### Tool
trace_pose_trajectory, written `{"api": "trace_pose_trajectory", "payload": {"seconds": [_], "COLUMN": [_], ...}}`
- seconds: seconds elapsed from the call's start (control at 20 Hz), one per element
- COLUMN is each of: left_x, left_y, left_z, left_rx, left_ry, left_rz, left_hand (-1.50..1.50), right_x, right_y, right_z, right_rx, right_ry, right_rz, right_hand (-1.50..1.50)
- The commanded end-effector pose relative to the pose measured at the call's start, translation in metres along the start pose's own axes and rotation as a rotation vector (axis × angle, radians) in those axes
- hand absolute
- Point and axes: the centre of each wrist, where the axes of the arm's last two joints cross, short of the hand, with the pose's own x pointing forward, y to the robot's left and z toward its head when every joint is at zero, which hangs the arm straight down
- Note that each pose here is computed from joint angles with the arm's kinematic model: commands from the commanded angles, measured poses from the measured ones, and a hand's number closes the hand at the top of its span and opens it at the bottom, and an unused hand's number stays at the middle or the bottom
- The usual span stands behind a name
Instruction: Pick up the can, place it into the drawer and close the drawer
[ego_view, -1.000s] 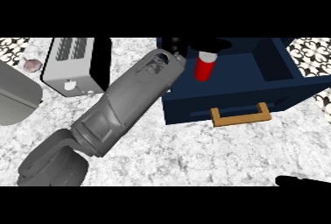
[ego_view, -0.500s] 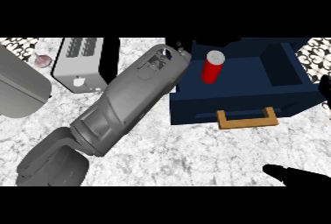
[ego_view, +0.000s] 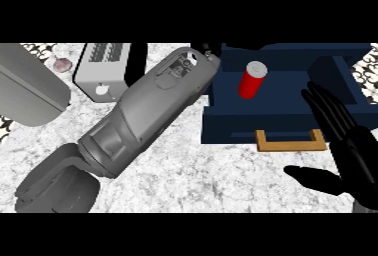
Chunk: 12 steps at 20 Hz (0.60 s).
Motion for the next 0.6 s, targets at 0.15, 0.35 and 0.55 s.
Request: {"api": "trace_pose_trajectory", "payload": {"seconds": [0.15, 0.35, 0.55], "left_x": [0.007, 0.001, 0.009], "left_y": [0.006, 0.039, 0.054], "left_z": [0.002, -0.009, -0.009], "left_rx": [-0.005, 0.014, 0.011], "left_ry": [0.013, 0.01, 0.022], "left_rz": [0.005, -0.007, -0.024], "left_hand": [-1.5, -1.5, -1.5], "right_x": [-0.015, -0.033, -0.059], "right_y": [0.061, 0.077, 0.104], "right_z": [-0.008, -0.036, -0.025], "right_rx": [0.038, -0.034, 0.023], "right_ry": [0.063, 0.099, 0.118], "right_rz": [0.158, 0.128, 0.14], "right_hand": [-1.5, -1.5, -1.5]}}
